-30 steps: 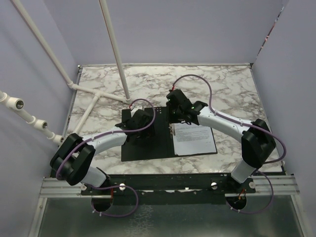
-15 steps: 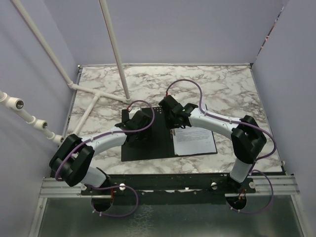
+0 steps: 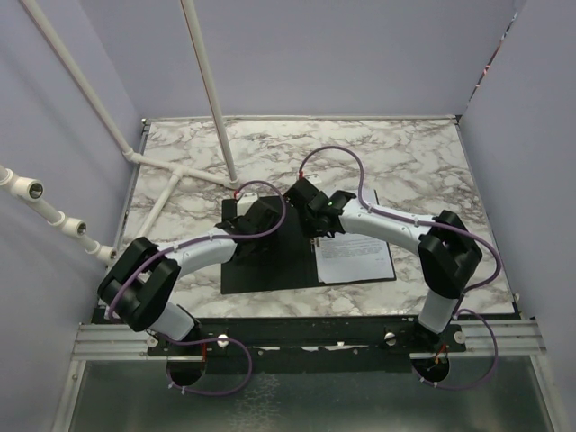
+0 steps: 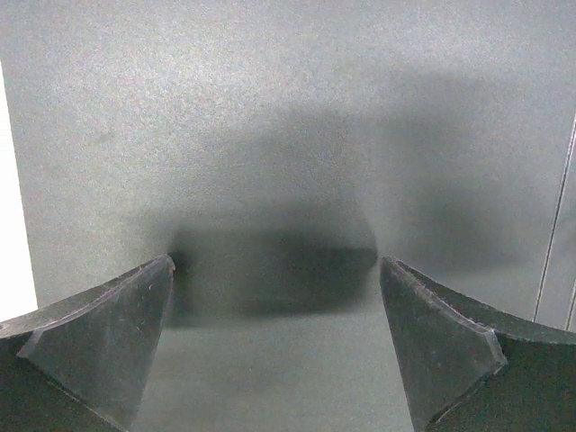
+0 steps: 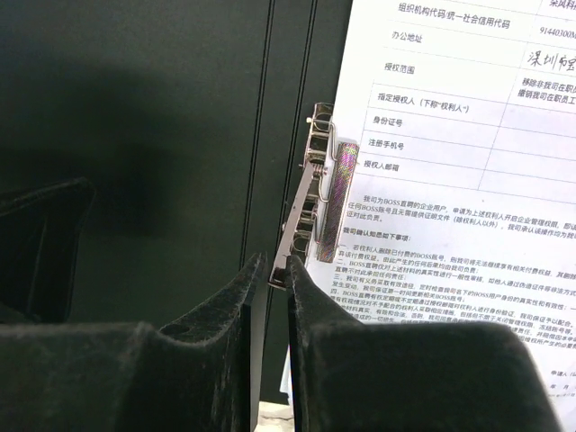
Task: Put the files into the folder
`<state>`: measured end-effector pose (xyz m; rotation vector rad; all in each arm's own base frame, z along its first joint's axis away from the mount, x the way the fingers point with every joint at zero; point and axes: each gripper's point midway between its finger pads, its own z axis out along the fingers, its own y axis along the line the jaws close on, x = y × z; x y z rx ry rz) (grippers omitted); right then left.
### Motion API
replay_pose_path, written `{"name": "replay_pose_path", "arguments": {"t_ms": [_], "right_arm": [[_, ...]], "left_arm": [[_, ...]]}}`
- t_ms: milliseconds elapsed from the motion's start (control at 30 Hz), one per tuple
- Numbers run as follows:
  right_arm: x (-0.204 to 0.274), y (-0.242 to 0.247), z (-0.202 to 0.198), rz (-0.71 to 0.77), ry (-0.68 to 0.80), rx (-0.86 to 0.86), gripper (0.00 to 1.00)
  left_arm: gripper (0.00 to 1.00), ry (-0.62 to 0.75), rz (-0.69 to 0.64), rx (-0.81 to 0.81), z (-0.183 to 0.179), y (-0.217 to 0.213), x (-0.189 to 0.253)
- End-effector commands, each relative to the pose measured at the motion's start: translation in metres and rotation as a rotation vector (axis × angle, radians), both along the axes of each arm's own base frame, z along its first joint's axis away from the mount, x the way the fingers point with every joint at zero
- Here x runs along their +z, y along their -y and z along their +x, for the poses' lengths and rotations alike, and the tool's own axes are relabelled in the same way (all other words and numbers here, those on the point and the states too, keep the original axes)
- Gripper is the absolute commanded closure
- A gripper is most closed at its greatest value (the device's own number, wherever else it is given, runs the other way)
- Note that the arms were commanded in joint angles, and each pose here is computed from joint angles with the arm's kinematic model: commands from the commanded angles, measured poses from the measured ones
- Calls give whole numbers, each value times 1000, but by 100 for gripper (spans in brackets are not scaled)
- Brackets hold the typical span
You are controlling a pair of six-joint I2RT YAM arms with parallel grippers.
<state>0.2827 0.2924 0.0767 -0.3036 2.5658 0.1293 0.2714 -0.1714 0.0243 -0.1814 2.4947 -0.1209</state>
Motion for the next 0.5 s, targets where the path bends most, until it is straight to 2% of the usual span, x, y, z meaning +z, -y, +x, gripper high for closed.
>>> {"name": "replay_pose_path", "arguments": {"t_ms": [0,300,467], "right_arm": [[-8,7,-3,-68,-4,-5,83],[-17,13,-9,-98,-16,-5,89],[-31,21,-17,-124,-41,-11,97]], "left_arm": [[1,-137,74,8,-27,-13,-38],[1,-183,101,1,-36,-14,-53],[1,-219,94,-3,-44,-14,-64]]}}
